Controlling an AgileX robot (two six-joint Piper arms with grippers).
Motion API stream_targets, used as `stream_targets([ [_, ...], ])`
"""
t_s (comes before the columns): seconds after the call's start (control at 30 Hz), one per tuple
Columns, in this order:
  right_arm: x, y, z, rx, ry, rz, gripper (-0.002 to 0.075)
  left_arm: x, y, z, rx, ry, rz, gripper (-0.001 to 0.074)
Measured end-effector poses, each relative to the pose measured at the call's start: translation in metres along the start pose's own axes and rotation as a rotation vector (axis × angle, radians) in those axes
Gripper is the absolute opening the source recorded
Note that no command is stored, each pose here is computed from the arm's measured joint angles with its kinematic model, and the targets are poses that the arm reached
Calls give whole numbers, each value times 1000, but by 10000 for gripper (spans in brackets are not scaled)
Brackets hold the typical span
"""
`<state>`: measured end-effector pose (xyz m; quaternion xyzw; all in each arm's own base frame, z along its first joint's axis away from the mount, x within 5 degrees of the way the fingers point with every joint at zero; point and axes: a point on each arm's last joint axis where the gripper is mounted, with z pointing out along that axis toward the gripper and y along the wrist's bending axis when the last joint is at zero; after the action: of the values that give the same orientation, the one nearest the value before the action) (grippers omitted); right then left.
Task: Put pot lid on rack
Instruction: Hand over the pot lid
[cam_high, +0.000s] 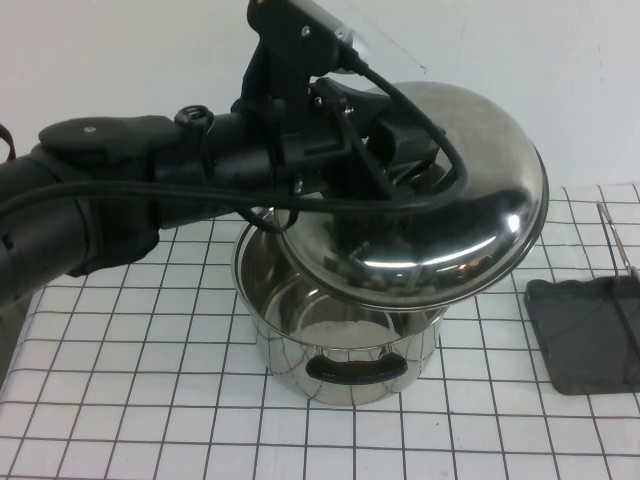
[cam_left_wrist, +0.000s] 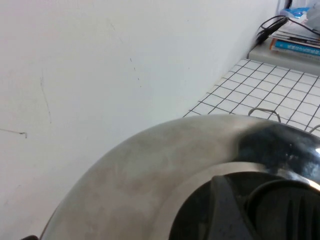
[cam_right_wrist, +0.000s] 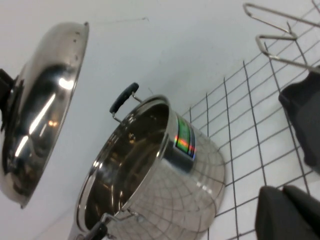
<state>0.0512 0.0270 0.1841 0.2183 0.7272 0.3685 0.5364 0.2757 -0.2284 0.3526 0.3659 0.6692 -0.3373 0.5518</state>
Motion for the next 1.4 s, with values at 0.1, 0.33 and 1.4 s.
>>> stream_targets([
  [0.1,-2,0,0,-4,-25,-37,-3,3,1,2,0,8,-74,323],
  [0.33,1,2,0,-20,9,-114,-3,18,7,14,-9,49,-220,323],
  [1.4,-113,131,81,-209,389,-888,-3,36,33,16,-5,82,-383,323],
])
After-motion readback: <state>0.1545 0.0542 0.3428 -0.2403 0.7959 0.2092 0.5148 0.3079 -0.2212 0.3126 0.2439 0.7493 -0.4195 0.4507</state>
